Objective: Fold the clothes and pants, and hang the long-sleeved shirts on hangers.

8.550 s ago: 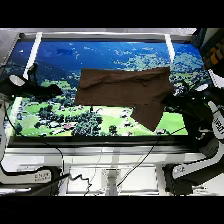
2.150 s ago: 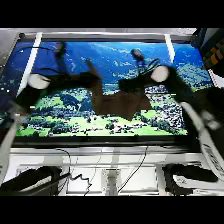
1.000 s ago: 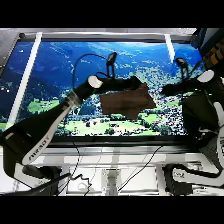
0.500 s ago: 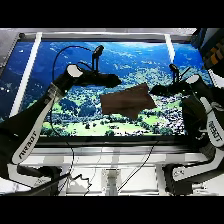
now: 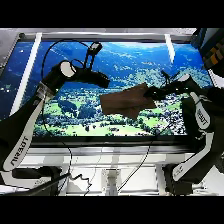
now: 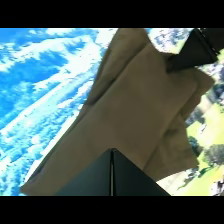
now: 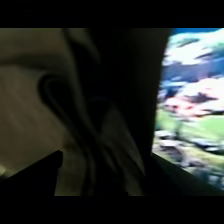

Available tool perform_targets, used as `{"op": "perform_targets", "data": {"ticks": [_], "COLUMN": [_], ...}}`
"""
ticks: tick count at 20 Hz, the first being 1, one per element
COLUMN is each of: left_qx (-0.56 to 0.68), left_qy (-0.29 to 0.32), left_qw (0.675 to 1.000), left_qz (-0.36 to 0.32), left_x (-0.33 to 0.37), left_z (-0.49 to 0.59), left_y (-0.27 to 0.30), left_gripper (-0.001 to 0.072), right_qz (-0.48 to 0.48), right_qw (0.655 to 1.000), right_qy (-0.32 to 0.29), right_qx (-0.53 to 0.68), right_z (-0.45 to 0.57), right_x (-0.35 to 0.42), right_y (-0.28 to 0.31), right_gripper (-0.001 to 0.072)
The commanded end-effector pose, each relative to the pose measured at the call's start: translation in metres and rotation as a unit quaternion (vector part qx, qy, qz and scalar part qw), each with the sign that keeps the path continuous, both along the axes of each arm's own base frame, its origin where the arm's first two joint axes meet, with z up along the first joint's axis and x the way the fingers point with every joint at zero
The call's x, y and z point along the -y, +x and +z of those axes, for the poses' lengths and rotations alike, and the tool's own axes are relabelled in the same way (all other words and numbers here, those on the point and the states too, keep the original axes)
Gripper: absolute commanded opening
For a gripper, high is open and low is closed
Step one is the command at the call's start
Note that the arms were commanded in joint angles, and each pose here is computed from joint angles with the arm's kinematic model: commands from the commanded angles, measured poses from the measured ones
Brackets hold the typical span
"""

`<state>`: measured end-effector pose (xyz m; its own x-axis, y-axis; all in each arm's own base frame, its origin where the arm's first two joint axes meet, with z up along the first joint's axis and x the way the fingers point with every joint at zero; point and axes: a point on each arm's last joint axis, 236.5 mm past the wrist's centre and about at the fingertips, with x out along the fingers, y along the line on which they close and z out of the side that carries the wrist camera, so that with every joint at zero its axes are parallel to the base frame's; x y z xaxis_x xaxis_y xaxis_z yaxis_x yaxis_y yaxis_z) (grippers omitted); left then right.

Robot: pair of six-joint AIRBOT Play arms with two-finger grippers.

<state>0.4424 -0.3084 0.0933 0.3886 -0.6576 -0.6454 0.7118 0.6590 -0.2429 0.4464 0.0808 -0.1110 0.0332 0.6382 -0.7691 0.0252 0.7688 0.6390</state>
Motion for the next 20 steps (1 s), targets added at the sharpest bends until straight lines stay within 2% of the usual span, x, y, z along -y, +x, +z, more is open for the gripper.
{"op": "perform_targets", "data": {"ticks": [1,4,5,6,7,9,11,13,16,20], "left_qx": [0.011,0.011,0.013,0.019,0.027,0.042,0.066,0.097,0.119,0.151], "left_qy": [0.017,0.018,0.022,0.037,0.064,0.148,0.246,0.307,0.324,0.317], "left_qw": [1.0,1.0,1.0,0.999,0.998,0.987,0.961,0.934,0.921,0.913], "left_qz": [0.0,0.0,0.0,-0.002,-0.002,0.038,0.109,0.157,0.18,0.205], "left_x": [-0.006,-0.006,-0.007,-0.013,-0.023,-0.066,-0.126,-0.172,-0.199,-0.22], "left_z": [-0.001,-0.001,-0.002,-0.004,-0.007,-0.012,0.001,0.029,0.068,0.117], "left_y": [0.002,0.002,0.003,0.004,0.005,0.015,0.024,0.024,0.007,-0.02], "left_gripper": [0.0013,0.0013,0.0013,0.0013,0.0013,0.0012,0.0013,0.0014,0.0014,0.0014], "right_qz": [0.035,0.062,0.063,0.065,0.067,0.086,0.094,0.063,-0.029,-0.208], "right_qw": [0.998,0.998,0.998,0.998,0.997,0.995,0.991,0.987,0.974,0.94], "right_qy": [0.039,0.024,0.015,0.008,0.007,0.014,0.021,0.023,0.007,-0.05], "right_qx": [-0.038,-0.017,0.002,0.02,0.032,0.056,0.093,0.148,0.224,0.265], "right_z": [-0.002,-0.007,-0.009,-0.009,-0.005,0.02,0.064,0.126,0.224,0.326], "right_x": [-0.035,-0.071,-0.084,-0.094,-0.104,-0.114,-0.111,-0.091,-0.026,0.103], "right_y": [-0.015,-0.013,-0.006,0.0,0.005,0.014,0.028,0.05,0.069,0.035], "right_gripper": [0.0622,0.0619,0.047,0.0104,0.0013,0.0014,0.0013,0.0014,0.0014,0.0014]}}
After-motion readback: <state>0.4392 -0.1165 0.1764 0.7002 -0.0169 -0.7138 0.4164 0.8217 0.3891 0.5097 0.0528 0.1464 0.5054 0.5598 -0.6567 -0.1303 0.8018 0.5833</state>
